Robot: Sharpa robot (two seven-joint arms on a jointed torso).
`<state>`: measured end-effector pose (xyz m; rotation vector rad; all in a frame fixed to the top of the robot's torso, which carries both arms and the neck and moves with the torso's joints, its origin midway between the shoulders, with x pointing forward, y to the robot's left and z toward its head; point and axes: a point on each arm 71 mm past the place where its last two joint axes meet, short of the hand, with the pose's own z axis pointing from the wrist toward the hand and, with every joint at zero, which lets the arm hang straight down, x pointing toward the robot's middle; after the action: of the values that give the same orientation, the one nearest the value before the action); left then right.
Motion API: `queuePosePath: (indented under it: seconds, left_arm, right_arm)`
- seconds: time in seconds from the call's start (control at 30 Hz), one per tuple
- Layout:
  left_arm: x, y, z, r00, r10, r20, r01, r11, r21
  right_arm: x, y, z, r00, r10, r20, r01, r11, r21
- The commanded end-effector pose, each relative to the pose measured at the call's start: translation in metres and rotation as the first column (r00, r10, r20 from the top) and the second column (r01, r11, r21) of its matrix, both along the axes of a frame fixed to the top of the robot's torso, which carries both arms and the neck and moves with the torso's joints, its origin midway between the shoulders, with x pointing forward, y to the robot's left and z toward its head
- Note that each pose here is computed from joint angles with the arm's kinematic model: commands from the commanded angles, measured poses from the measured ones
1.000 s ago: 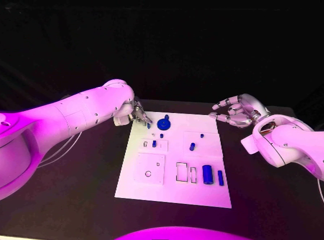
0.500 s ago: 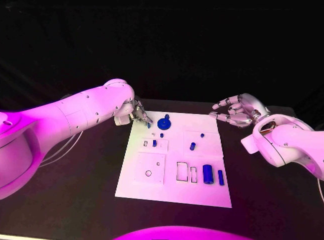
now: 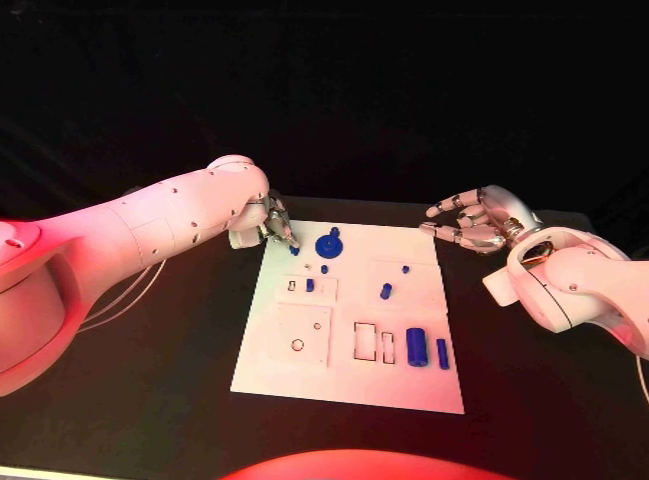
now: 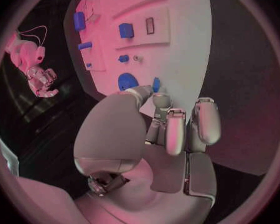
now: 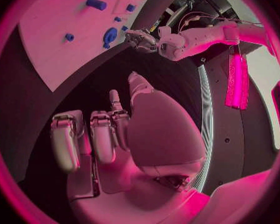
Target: Assemble the parts on the task board
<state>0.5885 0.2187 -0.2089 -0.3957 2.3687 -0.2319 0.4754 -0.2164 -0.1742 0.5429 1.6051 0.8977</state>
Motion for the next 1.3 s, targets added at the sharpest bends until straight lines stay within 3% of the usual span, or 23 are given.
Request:
queuePosePath:
  seconds: [0.03, 0.43, 0.57, 0.8, 1.03, 1.3]
  left_arm:
    - [-0.0023, -0.002, -0.0027, 0.999, -0.024, -0.022, 0.024, 1.0, 0.0]
    - [-0.0016, 0.004, -0.0004, 1.0, 0.012, 0.018, -0.012, 1.0, -0.008]
    - [-0.0048, 0.007, 0.0019, 0.999, 0.033, 0.038, -0.031, 0.999, -0.04]
    - [-0.0164, 0.009, 0.0102, 0.996, 0.034, 0.083, -0.027, 0.996, -0.084]
    - [-0.034, 0.008, 0.0197, 0.992, 0.019, 0.126, -0.005, 0.994, -0.112]
    - [-0.0531, 0.007, 0.0191, 0.992, 0.015, 0.124, 0.002, 0.991, -0.137]
  right_arm:
    - [0.0, 0.001, 0.0, 1.0, 0.012, 0.006, -0.012, 1.0, -0.002]
    - [0.0, 0.002, 0.0, 1.0, 0.013, 0.007, -0.013, 1.0, -0.002]
    - [0.0, 0.001, 0.0, 1.0, 0.011, 0.008, -0.011, 1.0, -0.002]
    - [0.0, -0.001, 0.0, 1.0, 0.007, 0.009, -0.007, 1.0, -0.002]
    - [0.0, -0.003, 0.0, 1.0, 0.002, 0.009, -0.002, 1.0, -0.004]
    - [-0.001, -0.005, 0.0, 1.0, -0.002, 0.008, 0.002, 1.0, -0.005]
